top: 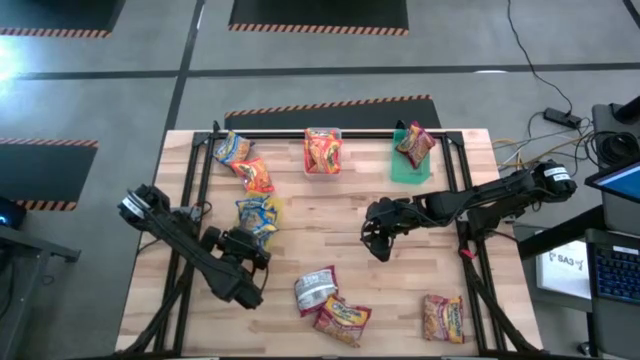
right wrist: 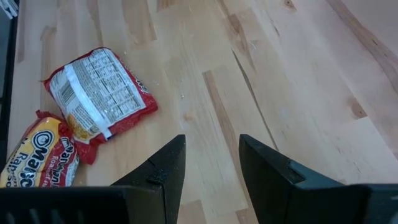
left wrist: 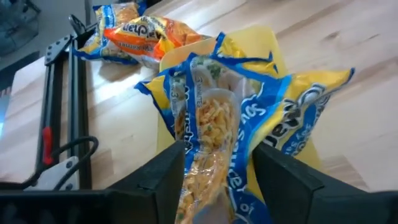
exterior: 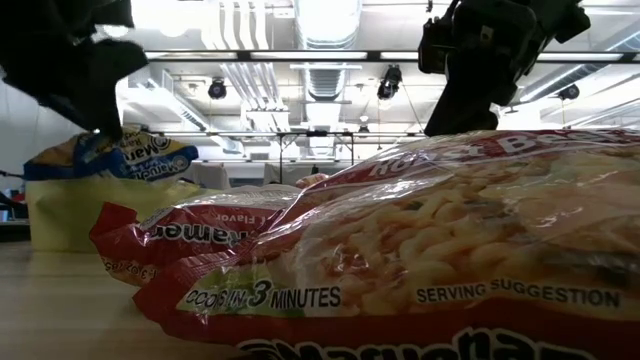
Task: Sort Maruchan noodles
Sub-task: Put the blue noodle pack into the yellow bin, then put the red noodle pack into the green bin
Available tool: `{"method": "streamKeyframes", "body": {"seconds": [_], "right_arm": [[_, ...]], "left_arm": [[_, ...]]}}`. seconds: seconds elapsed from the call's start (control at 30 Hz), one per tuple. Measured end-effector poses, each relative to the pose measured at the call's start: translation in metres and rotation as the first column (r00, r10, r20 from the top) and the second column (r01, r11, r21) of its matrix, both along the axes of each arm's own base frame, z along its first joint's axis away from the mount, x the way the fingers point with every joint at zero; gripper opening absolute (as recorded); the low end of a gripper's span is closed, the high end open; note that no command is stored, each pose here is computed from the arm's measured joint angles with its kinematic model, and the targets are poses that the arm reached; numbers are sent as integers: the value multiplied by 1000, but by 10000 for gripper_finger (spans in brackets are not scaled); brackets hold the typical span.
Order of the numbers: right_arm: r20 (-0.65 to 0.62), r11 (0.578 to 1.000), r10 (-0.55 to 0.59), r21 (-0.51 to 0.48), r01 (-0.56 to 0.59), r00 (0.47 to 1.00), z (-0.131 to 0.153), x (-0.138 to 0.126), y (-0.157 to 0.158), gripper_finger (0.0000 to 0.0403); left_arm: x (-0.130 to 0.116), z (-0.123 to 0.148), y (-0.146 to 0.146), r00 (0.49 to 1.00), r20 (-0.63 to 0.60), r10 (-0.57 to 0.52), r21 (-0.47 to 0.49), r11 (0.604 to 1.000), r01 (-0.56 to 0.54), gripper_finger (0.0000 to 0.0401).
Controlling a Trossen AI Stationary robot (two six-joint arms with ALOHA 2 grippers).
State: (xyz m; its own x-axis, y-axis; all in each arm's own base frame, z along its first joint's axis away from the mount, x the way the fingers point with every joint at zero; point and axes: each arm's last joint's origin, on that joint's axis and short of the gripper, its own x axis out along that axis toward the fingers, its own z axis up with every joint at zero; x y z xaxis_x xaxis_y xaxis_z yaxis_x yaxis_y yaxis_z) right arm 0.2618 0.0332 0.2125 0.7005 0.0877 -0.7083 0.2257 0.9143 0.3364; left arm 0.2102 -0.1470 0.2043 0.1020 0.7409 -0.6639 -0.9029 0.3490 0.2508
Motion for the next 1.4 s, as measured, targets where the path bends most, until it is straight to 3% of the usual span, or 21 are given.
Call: {"method": "streamKeyframes", "body": {"seconds": [0.33,0.53,0.83,1.0,1.2,1.4], "right_arm": [[-2,1000,0,-1,0,1000,0,0,0,139],[-6,1000,-11,23,11,1000,0,0,0,139],[-35,985,2,174,4,999,0,-2,9,139],[-69,968,-9,249,26,998,-4,-4,28,139],[-139,947,33,321,14,990,-22,-3,66,139],[-48,895,138,434,-103,989,-28,3,102,139]], "left_arm": [[9,23,-5,993,63,-105,66,993,100,181],[15,20,-11,984,123,-130,26,991,128,181],[39,41,-36,897,233,-375,81,927,367,181],[46,46,-43,866,237,-441,92,897,432,181],[47,45,-44,861,232,-453,96,891,443,181],[47,45,-45,858,231,-459,96,888,450,181]]}}
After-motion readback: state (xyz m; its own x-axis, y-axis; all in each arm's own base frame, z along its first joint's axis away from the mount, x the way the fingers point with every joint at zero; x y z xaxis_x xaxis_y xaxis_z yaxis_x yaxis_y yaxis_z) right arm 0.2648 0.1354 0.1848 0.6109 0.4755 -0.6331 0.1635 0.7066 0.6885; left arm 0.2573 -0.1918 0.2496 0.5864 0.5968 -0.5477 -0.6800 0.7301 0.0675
